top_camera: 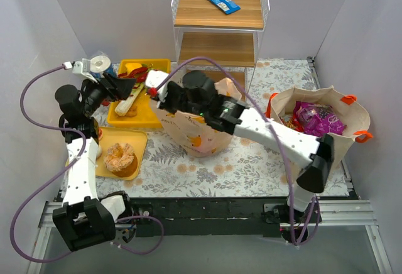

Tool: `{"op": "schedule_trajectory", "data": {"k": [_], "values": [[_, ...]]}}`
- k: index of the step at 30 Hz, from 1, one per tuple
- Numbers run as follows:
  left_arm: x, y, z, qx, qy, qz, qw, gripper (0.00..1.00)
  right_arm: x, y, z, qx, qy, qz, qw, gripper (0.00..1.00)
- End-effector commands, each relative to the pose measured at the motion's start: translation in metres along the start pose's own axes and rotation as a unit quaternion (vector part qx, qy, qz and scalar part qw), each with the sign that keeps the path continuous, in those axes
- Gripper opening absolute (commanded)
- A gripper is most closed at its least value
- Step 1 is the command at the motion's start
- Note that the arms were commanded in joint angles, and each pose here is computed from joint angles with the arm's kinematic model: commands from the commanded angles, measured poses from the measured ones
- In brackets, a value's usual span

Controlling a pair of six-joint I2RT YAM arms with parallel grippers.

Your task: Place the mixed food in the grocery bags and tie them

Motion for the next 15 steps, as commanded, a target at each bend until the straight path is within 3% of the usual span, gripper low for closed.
{"op": "schedule_trajectory", "data": {"k": [1, 8, 15], "values": [[-0.005, -0.016, -0.065, -0.228, 0.072, 0.049, 0.97, 0.98, 0.041, -0.073, -0.015, 0.029, 0.063, -0.054, 0.996, 0.01], [-0.036, -0.018, -0.142, -0.411, 0.087, 0.143, 0.896, 0.98, 0.033, -0.138, -0.014, 0.046, 0.123, -0.064, 0.989, 0.01], [-0.041, -0.021, -0.177, -0.49, 0.077, 0.171, 0.851, 0.98, 0.026, -0.153, -0.008, 0.069, 0.154, -0.059, 0.984, 0.01]]}}
Point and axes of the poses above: each gripper's point midway between its finger pads, its own y axis out along the fingers, its own z axis along the line the jaws close on, x = y × z, the point moved 8 cm from there along -y, back along the fingers, and after that the axes turned 9 degrees about -y, right-handed, at the moved point
